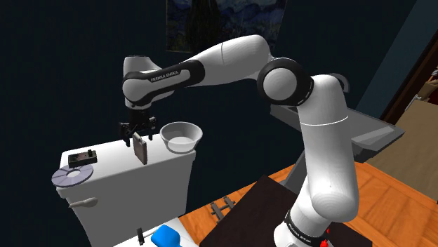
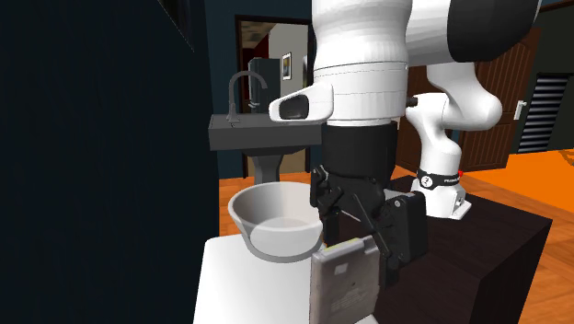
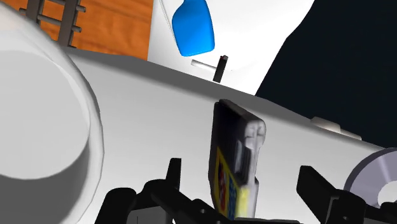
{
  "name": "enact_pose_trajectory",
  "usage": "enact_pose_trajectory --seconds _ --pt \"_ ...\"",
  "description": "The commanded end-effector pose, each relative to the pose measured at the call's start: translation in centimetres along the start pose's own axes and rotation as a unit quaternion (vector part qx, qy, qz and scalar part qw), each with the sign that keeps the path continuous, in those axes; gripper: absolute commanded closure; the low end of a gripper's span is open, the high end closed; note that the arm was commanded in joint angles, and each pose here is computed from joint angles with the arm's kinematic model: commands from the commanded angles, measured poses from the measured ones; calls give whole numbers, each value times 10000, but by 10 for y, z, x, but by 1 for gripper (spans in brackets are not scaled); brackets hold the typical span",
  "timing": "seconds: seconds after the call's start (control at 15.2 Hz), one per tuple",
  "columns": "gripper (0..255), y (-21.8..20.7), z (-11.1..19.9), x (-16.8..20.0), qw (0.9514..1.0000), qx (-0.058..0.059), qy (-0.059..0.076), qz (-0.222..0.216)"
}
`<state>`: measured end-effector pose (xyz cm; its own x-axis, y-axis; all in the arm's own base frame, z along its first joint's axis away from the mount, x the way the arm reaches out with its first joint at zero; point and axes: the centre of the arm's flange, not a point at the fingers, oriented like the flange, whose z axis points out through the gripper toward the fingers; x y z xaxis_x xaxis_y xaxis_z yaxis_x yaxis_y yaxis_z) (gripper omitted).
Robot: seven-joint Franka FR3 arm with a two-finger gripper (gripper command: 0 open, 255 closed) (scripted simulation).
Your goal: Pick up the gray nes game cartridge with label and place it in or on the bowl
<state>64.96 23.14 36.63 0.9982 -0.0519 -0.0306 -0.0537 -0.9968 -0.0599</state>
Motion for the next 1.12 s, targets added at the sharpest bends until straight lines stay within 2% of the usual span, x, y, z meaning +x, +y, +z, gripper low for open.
enact_pose_trajectory --seconds 0.0,0.4,0.46,1.06 --pt "0 0 4 0 10000 1 2 0" --pt "0 0 4 0 10000 1 2 0" --pt "255 0 4 0 10000 1 2 0" --pt "255 0 4 0 10000 1 2 0"
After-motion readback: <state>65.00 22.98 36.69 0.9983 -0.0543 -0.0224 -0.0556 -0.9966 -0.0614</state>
